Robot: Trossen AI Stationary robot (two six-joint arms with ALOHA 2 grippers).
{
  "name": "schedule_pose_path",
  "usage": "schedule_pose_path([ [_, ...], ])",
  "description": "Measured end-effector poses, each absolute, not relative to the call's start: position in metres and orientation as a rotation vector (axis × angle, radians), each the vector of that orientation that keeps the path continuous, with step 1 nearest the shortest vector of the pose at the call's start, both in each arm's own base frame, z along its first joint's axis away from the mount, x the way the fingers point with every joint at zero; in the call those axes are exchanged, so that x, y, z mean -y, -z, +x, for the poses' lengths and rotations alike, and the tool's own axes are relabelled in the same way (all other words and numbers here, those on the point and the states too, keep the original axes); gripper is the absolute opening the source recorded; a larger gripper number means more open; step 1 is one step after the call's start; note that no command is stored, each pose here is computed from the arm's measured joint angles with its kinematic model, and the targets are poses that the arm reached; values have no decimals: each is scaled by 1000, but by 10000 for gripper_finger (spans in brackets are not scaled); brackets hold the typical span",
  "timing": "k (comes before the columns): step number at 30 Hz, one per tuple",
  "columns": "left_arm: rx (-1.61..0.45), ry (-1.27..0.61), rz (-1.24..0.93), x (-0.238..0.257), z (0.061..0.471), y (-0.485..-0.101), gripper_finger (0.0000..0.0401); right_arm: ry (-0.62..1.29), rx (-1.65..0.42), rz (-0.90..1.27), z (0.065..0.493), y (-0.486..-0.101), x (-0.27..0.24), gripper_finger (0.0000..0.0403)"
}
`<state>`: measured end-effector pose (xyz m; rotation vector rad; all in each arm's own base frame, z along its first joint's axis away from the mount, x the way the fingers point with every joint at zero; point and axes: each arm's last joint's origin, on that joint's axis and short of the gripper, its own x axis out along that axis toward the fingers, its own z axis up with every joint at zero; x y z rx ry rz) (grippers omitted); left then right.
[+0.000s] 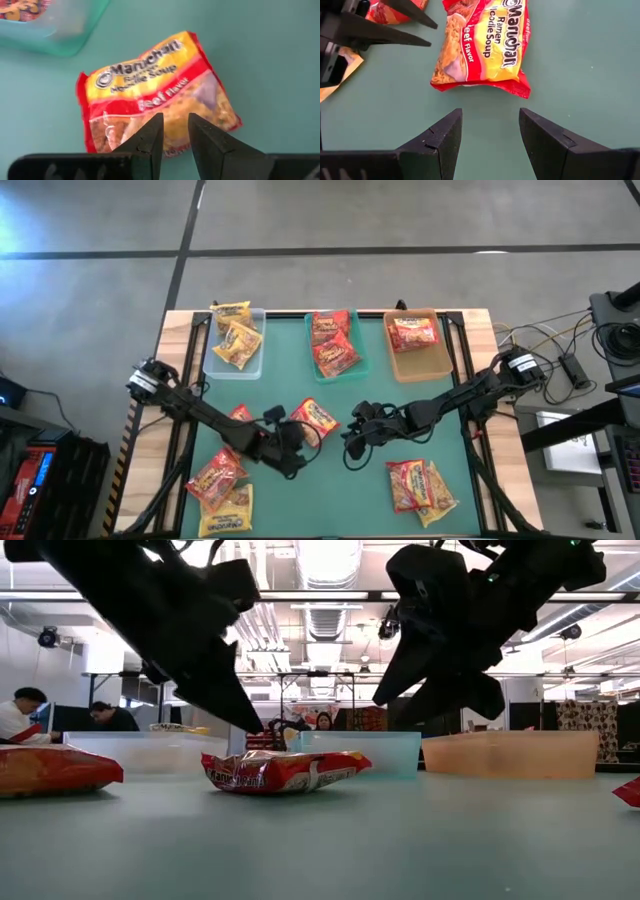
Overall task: Sort Maruchan noodles
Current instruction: Put the orange noodle pack into the orange bin
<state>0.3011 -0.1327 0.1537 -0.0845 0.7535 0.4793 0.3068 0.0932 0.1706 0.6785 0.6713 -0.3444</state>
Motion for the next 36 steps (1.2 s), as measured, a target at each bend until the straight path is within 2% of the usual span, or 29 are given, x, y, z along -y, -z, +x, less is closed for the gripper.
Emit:
schedule_pose_path([
  [14, -775, -554, -128, 130, 308, -124, 74, 386, -629, 669, 308, -171, -90, 185],
  [27, -840, -500, -133, 141, 298, -119, 74, 389, -636, 721, 317, -172, -61, 187],
  [36, -897, -472, -157, 146, 292, -114, 74, 372, -620, 762, 322, -174, -48, 242],
])
